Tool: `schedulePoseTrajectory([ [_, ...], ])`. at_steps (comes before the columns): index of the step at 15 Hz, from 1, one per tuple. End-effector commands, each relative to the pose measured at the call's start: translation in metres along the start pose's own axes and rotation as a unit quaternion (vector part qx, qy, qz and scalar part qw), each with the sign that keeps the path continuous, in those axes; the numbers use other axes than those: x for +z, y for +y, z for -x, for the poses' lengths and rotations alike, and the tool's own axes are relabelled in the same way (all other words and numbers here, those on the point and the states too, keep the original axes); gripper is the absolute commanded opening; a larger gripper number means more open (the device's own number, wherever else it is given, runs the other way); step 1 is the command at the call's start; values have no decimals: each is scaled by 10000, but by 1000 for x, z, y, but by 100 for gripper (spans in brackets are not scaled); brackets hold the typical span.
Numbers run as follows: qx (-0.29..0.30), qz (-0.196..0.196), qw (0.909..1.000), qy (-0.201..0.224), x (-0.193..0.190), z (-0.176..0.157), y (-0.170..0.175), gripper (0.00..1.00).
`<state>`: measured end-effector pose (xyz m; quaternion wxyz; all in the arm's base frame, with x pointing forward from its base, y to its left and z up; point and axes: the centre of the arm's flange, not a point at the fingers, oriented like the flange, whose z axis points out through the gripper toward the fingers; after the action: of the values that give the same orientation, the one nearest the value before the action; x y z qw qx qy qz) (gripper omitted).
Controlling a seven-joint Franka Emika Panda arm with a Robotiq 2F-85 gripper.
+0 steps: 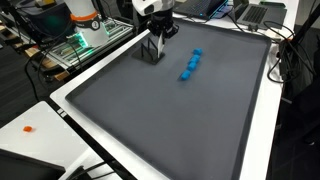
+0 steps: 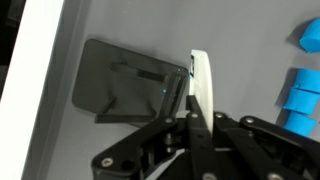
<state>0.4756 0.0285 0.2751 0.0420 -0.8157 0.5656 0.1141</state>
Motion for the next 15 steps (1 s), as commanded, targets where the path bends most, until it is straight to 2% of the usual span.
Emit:
schedulePoseTrajectory([
  [1,455,-304,9985,17,12,3,25,1],
  [7,1136,-455,9925,-50,30,-1,42,1],
  [15,1268,-593,9901,124,45,-2,46,1],
])
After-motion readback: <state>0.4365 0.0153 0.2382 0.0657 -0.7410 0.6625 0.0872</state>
